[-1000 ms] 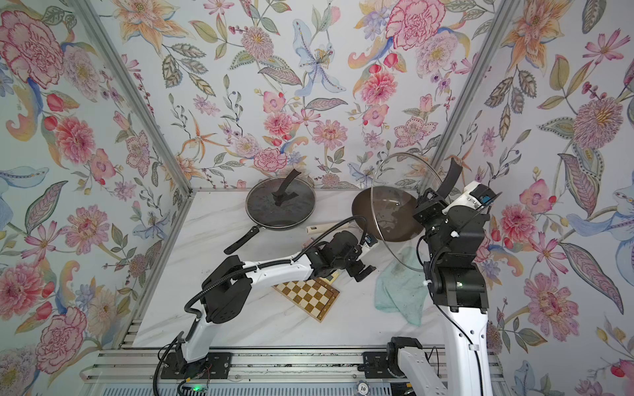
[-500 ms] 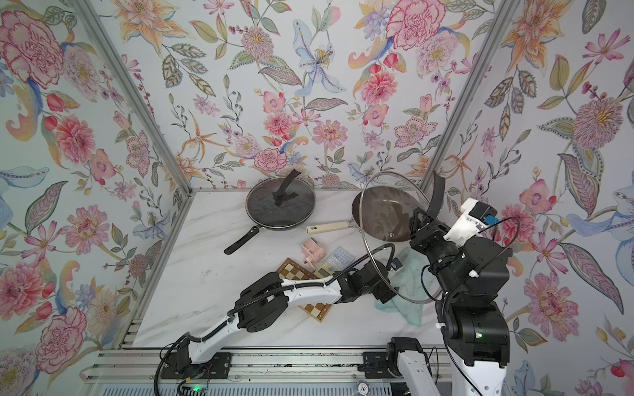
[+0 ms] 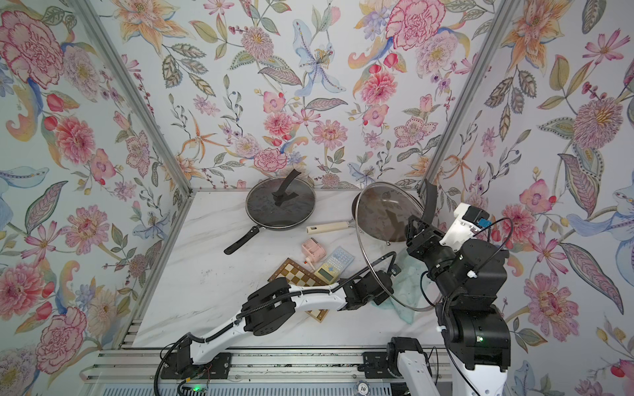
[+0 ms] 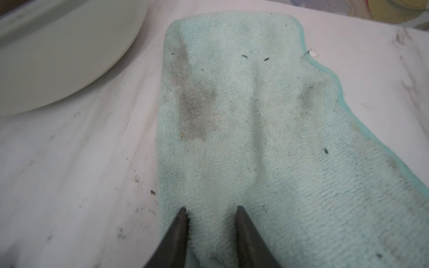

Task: Wipe the pot lid with a cloth
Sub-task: Move the cleaning item to the center of the board.

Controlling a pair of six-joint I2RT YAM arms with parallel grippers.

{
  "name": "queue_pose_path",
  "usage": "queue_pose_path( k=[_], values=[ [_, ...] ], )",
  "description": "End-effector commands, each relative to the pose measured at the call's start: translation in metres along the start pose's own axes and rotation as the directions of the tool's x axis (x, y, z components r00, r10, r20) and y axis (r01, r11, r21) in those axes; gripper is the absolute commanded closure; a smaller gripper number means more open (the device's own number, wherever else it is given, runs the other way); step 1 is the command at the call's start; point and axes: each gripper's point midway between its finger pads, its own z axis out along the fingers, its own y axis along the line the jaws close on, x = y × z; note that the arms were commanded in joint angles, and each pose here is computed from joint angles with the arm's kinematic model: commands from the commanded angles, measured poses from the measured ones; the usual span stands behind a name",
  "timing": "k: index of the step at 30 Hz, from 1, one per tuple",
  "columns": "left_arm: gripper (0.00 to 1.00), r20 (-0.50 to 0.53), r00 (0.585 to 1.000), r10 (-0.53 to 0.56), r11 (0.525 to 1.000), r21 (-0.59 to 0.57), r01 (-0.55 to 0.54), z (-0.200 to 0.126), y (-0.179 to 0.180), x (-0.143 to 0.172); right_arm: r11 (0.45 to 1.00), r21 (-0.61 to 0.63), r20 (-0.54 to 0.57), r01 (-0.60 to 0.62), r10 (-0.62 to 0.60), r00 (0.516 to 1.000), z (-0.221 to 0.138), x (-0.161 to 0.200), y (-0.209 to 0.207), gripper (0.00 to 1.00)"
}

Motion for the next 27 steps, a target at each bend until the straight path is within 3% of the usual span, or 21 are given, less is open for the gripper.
queue_pose_path(
  k=[1,6,11,15,16,18,21,27],
  values=[
    [0.82,-0.071,0.997,0.018,0.996,-0.084,-0.024,-0.005,0.016,0.02,0.994,-0.097,0.157,0.048,-0.032,0.987,-0.017,-0.04,0.03,0.98],
    [1.0,-0.063,0.997,-0.038,0.99,-0.136,0.029,-0.033,0.047,0.008,0.996,-0.074,0.166,0.041,-0.028,0.986,-0.01,-0.04,0.023,0.99],
    [1.0,-0.035,0.997,-0.062,0.983,-0.172,0.056,-0.075,0.086,-0.009,0.997,-0.071,0.197,0.038,-0.023,0.98,-0.003,-0.044,0.02,0.99],
    [1.0,-0.052,0.999,0.0,0.991,-0.134,-0.006,-0.101,0.093,-0.017,0.997,-0.075,0.231,0.031,-0.013,0.973,0.001,-0.047,0.018,0.99],
    [0.95,-0.075,0.997,0.02,0.993,-0.118,-0.028,-0.105,0.092,-0.014,0.997,-0.072,0.241,0.029,-0.011,0.971,0.001,-0.049,0.017,0.99],
    [0.7,-0.117,0.992,0.042,0.994,-0.093,-0.053,-0.108,0.089,-0.005,0.998,-0.06,0.256,0.027,-0.011,0.967,0.001,-0.05,0.014,0.99],
    [0.41,-0.123,0.99,0.074,0.997,-0.015,-0.077,-0.112,0.078,0.0,0.999,-0.035,0.276,0.03,-0.019,0.961,-0.002,-0.051,0.009,0.99],
    [0.17,-0.088,0.995,0.042,0.997,0.063,-0.037,-0.091,0.082,-0.006,1.0,-0.012,0.302,0.027,-0.023,0.953,-0.008,-0.054,0.005,0.99]
  ],
)
